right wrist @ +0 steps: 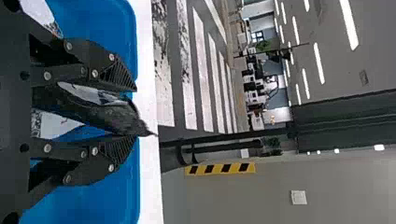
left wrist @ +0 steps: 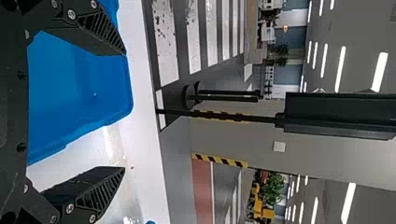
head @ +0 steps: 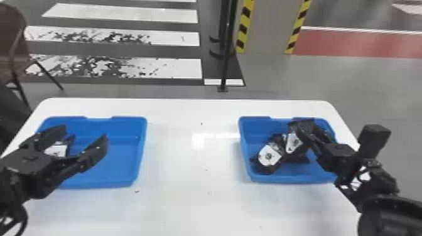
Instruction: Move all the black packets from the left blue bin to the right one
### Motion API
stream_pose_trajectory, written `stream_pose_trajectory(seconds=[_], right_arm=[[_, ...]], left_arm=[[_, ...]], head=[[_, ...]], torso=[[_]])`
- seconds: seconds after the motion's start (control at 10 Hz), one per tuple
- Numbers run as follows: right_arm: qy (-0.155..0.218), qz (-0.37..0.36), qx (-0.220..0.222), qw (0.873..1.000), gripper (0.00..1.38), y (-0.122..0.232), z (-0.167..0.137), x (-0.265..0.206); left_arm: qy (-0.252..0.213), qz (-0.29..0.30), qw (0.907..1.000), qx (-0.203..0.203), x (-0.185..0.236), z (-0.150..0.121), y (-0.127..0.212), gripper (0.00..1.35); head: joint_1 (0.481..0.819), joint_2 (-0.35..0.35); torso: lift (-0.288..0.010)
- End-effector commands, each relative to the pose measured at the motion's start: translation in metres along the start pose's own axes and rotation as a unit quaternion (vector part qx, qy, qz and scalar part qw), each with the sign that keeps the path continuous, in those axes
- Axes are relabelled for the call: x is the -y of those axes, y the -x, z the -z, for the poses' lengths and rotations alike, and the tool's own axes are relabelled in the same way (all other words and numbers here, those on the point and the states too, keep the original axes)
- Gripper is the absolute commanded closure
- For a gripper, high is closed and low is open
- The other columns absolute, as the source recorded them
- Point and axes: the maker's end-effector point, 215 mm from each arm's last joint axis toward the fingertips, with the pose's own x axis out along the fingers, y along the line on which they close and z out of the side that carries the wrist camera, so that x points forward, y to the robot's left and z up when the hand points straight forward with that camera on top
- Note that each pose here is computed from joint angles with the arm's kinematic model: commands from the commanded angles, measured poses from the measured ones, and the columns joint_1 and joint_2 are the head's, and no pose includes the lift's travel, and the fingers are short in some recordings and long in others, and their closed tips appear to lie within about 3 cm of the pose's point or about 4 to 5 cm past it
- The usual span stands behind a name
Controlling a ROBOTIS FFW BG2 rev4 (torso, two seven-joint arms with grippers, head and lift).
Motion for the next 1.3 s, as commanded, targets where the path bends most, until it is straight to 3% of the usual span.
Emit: stream_pose_trajectory(seconds=[0.0,0.2,0.4,0.6,0.9,1.2], right_arm=[[0.044,0.009,0.031,0.999,0.07,0.026,-0.021,-0.013],[0.080,0.006,0.068,0.994,0.17,0.065,-0.047,-0.044],[0.060,-0.023,0.077,0.995,0.17,0.097,-0.048,-0.086],[0.032,-0.043,0.071,0.996,0.17,0.117,-0.038,-0.111],[0.015,-0.067,0.066,0.995,0.18,0.123,-0.031,-0.131],[0.006,-0.086,0.065,0.994,0.18,0.127,-0.029,-0.150]], left_arm=[[-0.007,-0.021,0.9997,-0.007,-0.018,0.002,0.005,0.17],[-0.003,-0.066,0.9965,-0.052,-0.053,0.024,0.016,0.17],[-0.007,-0.130,0.9856,-0.108,-0.102,0.045,0.030,0.17],[0.009,-0.148,0.9779,-0.147,-0.130,0.064,0.014,0.17],[0.031,-0.172,0.9631,-0.205,-0.160,0.090,-0.013,0.17],[0.052,-0.162,0.9478,-0.269,-0.162,0.132,-0.051,0.17]], head=[[0.695,-0.093],[0.695,-0.060],[0.695,0.008],[0.695,0.121],[0.695,0.184],[0.695,0.216]], torso=[[-0.140],[-0.140],[-0.140],[-0.140],[-0.140],[-0.140]])
